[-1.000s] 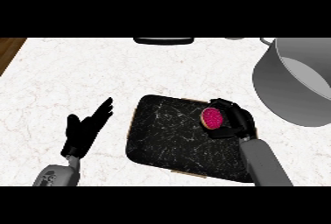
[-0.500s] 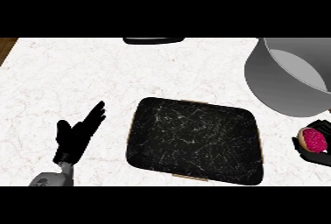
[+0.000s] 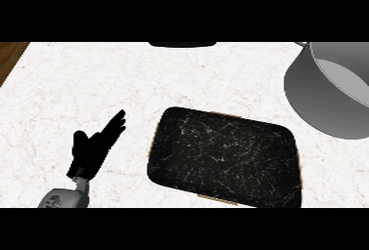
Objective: Pick the cupcake from the tray and place it in the pot
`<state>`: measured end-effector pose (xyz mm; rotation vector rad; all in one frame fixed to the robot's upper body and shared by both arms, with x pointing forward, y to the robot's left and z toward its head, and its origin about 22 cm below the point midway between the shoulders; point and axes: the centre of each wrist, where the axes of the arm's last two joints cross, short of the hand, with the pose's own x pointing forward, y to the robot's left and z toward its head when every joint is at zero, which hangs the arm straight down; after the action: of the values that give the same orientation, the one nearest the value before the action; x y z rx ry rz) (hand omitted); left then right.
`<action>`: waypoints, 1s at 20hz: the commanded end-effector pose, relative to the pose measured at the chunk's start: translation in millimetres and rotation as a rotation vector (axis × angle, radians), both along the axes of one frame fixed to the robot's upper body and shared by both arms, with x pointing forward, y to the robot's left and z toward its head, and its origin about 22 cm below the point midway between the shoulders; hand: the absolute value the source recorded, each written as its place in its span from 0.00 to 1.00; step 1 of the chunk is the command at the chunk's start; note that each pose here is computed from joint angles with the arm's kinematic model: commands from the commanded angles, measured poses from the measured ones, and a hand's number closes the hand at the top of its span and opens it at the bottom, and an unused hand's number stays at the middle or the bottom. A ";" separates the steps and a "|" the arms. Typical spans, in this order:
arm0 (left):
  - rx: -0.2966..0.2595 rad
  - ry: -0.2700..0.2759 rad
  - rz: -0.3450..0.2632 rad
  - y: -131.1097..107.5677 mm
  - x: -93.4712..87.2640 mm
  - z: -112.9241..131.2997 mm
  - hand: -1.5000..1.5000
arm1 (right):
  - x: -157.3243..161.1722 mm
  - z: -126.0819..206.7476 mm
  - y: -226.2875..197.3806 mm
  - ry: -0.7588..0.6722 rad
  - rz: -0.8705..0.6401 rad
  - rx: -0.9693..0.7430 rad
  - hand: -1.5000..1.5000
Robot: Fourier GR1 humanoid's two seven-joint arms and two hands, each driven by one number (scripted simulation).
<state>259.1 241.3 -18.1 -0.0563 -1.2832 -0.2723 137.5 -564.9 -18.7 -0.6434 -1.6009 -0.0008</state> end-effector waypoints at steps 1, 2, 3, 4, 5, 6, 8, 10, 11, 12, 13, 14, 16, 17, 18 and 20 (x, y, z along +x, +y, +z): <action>0.000 -0.006 -0.022 0.4 -18.5 -7.0 0.50 | -13.3 38.0 -31.6 -0.011 -0.032 -0.146 1.00; 0.016 -0.008 0.015 9.1 -8.4 -0.8 0.50 | 1.7 33.7 -22.3 -0.031 -0.049 -0.156 1.00; -0.017 -0.004 -0.017 -15.7 8.0 3.0 0.50 | -5.6 37.8 -29.5 -0.028 -0.020 -0.163 1.00; 0.017 0.014 -0.006 11.6 -6.9 -0.8 0.50 | -2.0 54.3 -31.7 -0.037 -0.024 -0.190 1.00; 0.009 0.001 -0.001 3.7 7.1 15.0 0.50 | -1.2 51.5 -34.0 -0.031 -0.032 -0.238 1.00; 0.000 0.006 -0.008 -12.2 -3.2 -10.5 0.50 | 23.7 65.0 -30.2 -0.033 -0.053 -0.264 1.00; 0.011 0.009 -0.006 2.8 -9.8 -16.0 0.50 | 25.1 77.7 -31.1 -0.030 -0.046 -0.309 1.00; 0.017 -0.006 -0.007 -1.8 0.4 -5.9 0.50 | 47.4 92.8 -26.9 -0.028 -0.064 -0.318 1.00; 0.013 0.003 -0.006 4.9 -22.2 -5.3 0.50 | 55.0 115.9 -28.6 0.002 -0.063 -0.351 1.00; 0.009 0.008 -0.019 13.1 -1.1 -5.8 0.50 | 63.9 115.9 -19.7 0.010 -0.042 -0.354 1.00; 0.003 0.005 0.003 -4.4 8.6 -3.3 0.50 | 78.2 127.9 -16.1 0.011 -0.053 -0.363 1.00; -0.008 0.009 -0.005 9.1 4.6 1.2 0.50 | 87.3 122.2 -5.3 0.014 -0.076 -0.378 1.00; -0.001 0.009 0.016 -6.9 13.1 -7.5 0.50 | 90.0 145.1 -5.9 0.030 -0.058 -0.409 1.00; -0.005 0.008 -0.013 2.4 9.7 3.0 0.50 | 104.0 144.5 3.5 0.017 -0.066 -0.395 1.00; 0.008 0.004 -0.015 5.3 9.3 -4.7 0.50 | 113.0 157.4 5.0 0.044 -0.064 -0.436 1.00; 0.004 0.014 -0.006 -3.8 -5.9 4.2 0.50 | 117.6 176.6 11.1 0.086 -0.025 -0.438 1.00</action>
<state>262.7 245.8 -19.2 -0.0576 -1.2737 -0.2806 238.1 -566.2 129.0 -0.9805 -1.5542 0.3089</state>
